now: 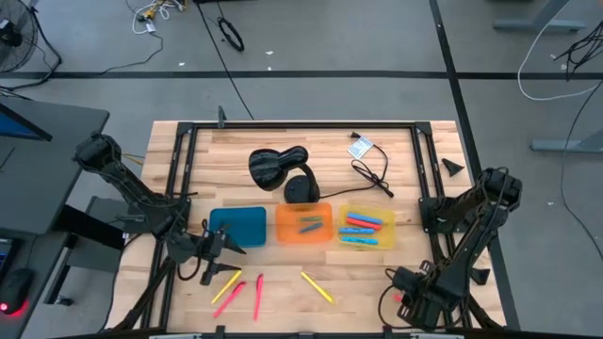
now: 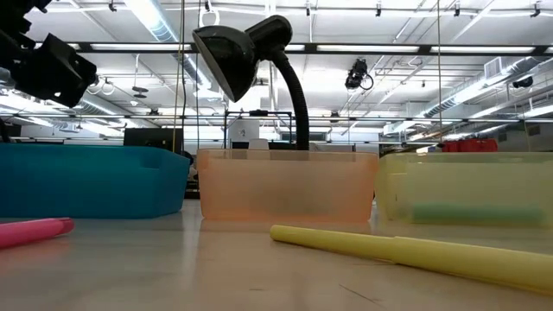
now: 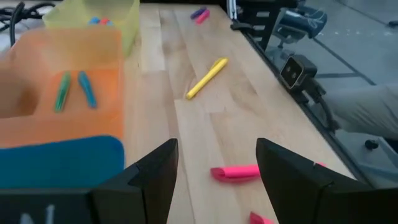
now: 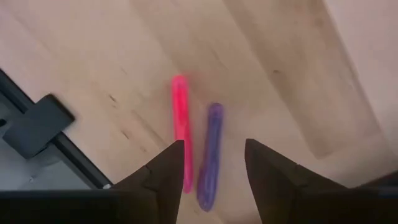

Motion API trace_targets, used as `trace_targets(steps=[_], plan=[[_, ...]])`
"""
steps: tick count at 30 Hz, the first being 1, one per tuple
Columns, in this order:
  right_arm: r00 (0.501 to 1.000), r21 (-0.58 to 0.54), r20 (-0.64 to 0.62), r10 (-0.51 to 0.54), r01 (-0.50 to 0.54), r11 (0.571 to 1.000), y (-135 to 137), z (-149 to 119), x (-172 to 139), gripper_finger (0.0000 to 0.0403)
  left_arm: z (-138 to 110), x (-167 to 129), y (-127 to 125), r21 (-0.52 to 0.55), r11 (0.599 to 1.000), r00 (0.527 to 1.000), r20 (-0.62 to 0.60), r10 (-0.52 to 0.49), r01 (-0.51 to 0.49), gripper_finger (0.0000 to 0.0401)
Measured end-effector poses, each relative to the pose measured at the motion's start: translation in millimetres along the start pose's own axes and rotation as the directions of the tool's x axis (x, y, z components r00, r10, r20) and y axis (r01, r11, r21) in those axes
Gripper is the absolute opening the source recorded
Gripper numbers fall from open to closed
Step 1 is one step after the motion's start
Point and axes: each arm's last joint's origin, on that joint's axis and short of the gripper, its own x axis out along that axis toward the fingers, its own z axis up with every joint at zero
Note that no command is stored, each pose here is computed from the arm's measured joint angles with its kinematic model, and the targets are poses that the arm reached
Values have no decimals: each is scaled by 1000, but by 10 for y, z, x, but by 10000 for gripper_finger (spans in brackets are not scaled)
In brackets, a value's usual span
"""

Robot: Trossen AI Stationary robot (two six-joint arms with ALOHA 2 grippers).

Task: Pick & Place Markers
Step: Put the purple pen into the orange bin

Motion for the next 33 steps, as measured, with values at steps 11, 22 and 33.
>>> trace_targets(steps=[11, 22, 33], plan=[[1000, 39, 15, -17, 16, 999, -124, 3, 190, 168, 4, 0, -1, -2, 1000, 1000, 2, -1, 1, 222], [1000, 76, 5, 29, -29, 997, -195, 12, 350, 168, 7, 0, -3, -11, 1000, 1000, 4, -2, 2, 222], [1000, 62, 0, 17, -17, 998, -218, 13, 365, 101, 10, 1, -4, -24, 1000, 1000, 6, -3, 3, 222]])
